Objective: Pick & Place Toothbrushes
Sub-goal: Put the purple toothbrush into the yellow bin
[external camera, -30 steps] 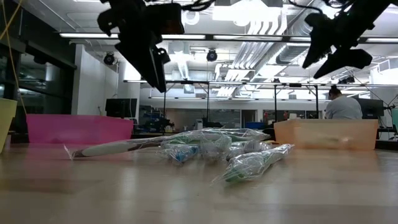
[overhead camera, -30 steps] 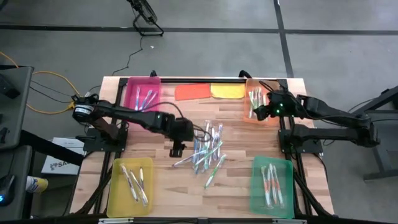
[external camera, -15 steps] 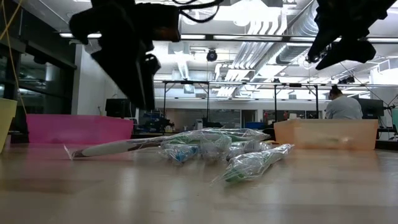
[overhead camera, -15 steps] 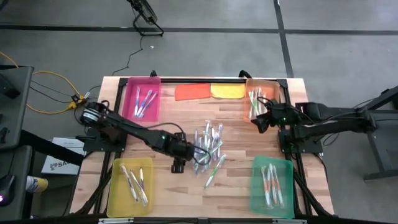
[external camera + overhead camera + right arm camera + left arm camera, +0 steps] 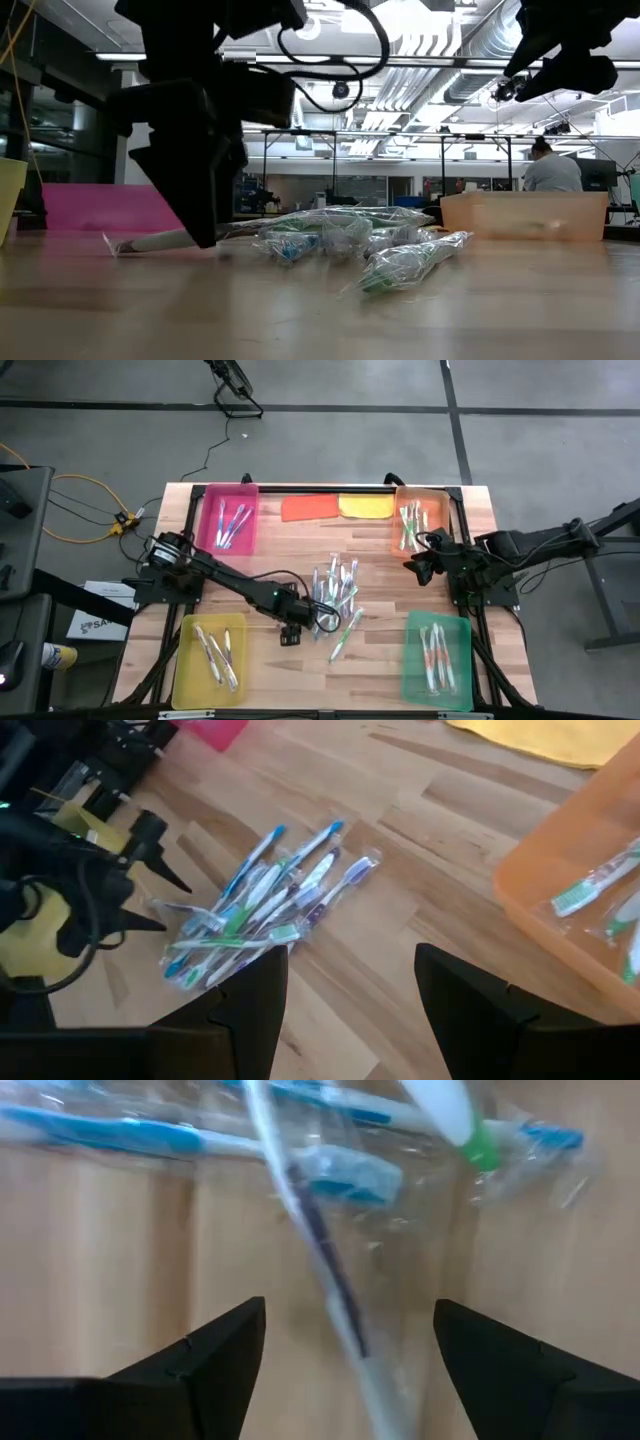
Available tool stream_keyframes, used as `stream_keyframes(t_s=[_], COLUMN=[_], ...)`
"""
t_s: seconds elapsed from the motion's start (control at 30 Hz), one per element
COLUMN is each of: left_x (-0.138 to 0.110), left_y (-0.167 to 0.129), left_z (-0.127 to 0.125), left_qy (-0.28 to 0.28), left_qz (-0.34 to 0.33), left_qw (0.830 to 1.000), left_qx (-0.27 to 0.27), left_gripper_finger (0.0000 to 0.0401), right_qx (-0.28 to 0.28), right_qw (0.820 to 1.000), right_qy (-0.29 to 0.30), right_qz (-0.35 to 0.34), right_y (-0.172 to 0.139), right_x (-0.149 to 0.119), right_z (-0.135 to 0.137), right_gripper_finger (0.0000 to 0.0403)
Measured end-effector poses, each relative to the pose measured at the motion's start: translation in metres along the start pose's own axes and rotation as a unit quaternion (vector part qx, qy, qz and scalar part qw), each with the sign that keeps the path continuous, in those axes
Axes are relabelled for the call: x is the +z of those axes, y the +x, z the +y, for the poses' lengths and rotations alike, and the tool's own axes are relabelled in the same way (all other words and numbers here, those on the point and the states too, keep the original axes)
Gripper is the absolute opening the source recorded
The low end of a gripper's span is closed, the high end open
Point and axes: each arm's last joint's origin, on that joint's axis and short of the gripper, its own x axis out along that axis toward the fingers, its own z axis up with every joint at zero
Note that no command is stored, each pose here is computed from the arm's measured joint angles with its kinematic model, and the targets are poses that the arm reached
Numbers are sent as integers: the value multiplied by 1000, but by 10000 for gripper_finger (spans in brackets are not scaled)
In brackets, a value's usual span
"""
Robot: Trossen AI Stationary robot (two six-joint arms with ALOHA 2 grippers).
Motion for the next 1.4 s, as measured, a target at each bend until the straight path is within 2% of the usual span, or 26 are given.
stream_keyframes(t_s=[0.07,0.17,0.43,0.5,0.63,0.73,0.87,1.0,1.1,1.23,1.33,1.4], left_x=[-1,-1,-2,-2,-1,4,9,10,6,-8,-23,-37], left_y=[3,5,5,5,3,-8,-26,-53,-75,-107,-123,-132], left_z=[-1,-1,-1,-1,-2,-3,2,5,-3,-18,-32,-42], left_qy=[-13,-26,-41,-42,-38,-29,-34,-72,-67,-2,92,158], left_qz=[6,13,21,23,24,15,7,20,29,52,83,113], left_qw=[1000,1000,999,999,999,999,999,997,997,998,990,978], left_qx=[-4,-12,-14,-19,-29,-34,-23,-26,-37,-46,-64,-77], left_gripper_finger=[267,223,44,19,28,19,18,18,18,18,18,18], right_qx=[5,12,27,28,31,39,45,43,40,38,41,39], right_qw=[1000,1000,999,999,998,997,995,993,992,991,990,990], right_qy=[0,-6,-20,-27,-43,-56,-76,-87,-95,-105,-110,-112], right_qz=[2,4,8,14,28,37,50,63,71,78,81,74], right_y=[-1,-3,-7,-6,-3,0,4,8,10,11,10,10], right_x=[-2,-6,-14,-16,-21,-27,-35,-43,-48,-53,-55,-55], right_z=[2,4,8,10,14,21,29,34,36,38,39,39], right_gripper_finger=[213,213,213,213,213,213,213,213,213,213,213,213])
